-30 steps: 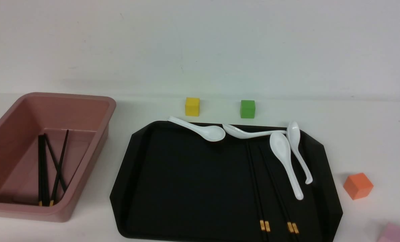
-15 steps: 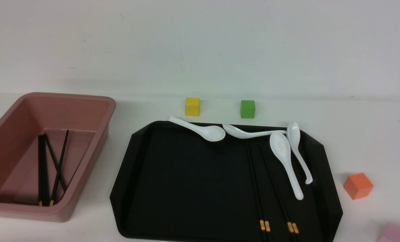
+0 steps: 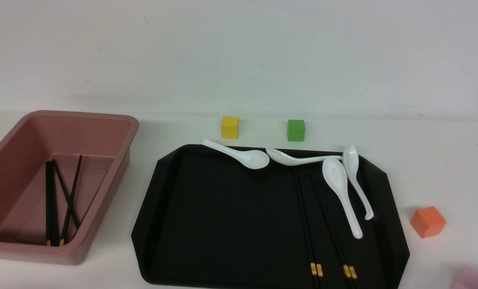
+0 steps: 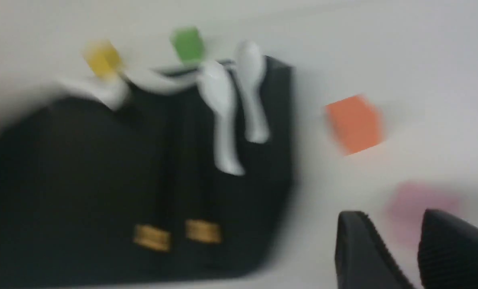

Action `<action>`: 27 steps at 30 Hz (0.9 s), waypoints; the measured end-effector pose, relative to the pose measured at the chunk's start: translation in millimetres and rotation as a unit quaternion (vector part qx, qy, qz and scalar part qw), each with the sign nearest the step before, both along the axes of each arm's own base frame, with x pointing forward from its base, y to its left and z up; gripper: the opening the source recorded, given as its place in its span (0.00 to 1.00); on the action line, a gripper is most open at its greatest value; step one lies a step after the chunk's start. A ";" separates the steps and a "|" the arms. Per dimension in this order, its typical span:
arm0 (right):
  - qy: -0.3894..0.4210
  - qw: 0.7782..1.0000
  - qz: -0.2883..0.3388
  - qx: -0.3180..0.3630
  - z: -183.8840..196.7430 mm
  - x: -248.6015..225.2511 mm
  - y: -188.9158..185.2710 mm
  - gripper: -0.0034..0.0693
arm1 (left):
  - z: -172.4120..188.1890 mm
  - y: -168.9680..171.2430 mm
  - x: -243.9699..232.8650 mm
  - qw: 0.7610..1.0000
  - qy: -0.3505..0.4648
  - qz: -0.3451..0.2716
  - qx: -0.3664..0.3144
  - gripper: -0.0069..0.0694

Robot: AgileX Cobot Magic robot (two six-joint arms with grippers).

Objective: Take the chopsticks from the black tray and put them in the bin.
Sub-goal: Use the right arm to grab a pair of chopsticks

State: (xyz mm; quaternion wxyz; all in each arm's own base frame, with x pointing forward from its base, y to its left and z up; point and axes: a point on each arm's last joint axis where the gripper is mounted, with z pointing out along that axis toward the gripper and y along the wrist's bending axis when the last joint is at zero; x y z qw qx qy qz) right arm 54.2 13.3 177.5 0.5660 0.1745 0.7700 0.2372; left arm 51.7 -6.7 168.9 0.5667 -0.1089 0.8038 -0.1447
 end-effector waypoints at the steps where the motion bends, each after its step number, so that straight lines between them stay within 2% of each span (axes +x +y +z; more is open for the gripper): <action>1: 0.008 0.997 -0.006 0.077 1.0 -0.1 2.3 0.38 | 0.0 0.0 0.0 1.000 0.000 0.000 0.000 0.40; 2: 0.019 0.983 -0.014 0.182 3.1 -0.3 5.3 0.38 | 0.0 0.0 0.0 1.000 0.000 0.000 0.000 0.40; 5: 0.031 0.958 -0.020 0.285 5.7 -0.4 8.0 0.38 | 0.0 0.0 0.0 1.000 0.000 0.000 0.000 0.40; 8: 0.035 0.948 -0.022 0.315 6.6 -0.5 8.7 0.38 | 0.0 0.0 0.0 1.000 0.000 0.000 0.000 0.40; 12: 0.037 0.947 -0.017 0.319 6.6 -0.8 9.7 0.36 | 0.0 0.0 0.0 1.000 0.000 0.000 0.000 0.40; 14: 0.036 0.958 0.000 0.285 9.7 -2.0 11.6 0.34 | 0.0 0.0 0.0 1.000 0.000 0.000 0.000 0.40; 17: -0.006 0.979 0.044 0.197 37.3 -6.4 14.4 0.24 | 0.0 0.0 0.0 1.000 0.000 0.000 0.000 0.40; 21: -0.026 0.991 0.077 0.102 77.0 -4.5 16.9 0.07 | 0.0 0.0 0.0 1.000 0.000 0.000 0.000 0.40; 24: 0.022 0.994 0.098 0.032 94.7 8.5 18.8 0.04 | 0.0 0.0 0.0 1.000 0.000 0.000 0.000 0.40; 25: 0.094 0.989 0.114 -0.015 98.5 24.4 19.9 0.04 | 0.0 0.0 0.0 1.000 0.000 0.000 0.000 0.40; 27: 0.186 0.972 0.126 -0.071 93.0 43.8 18.0 0.05 | 0.0 0.0 0.0 1.000 0.000 0.000 0.000 0.40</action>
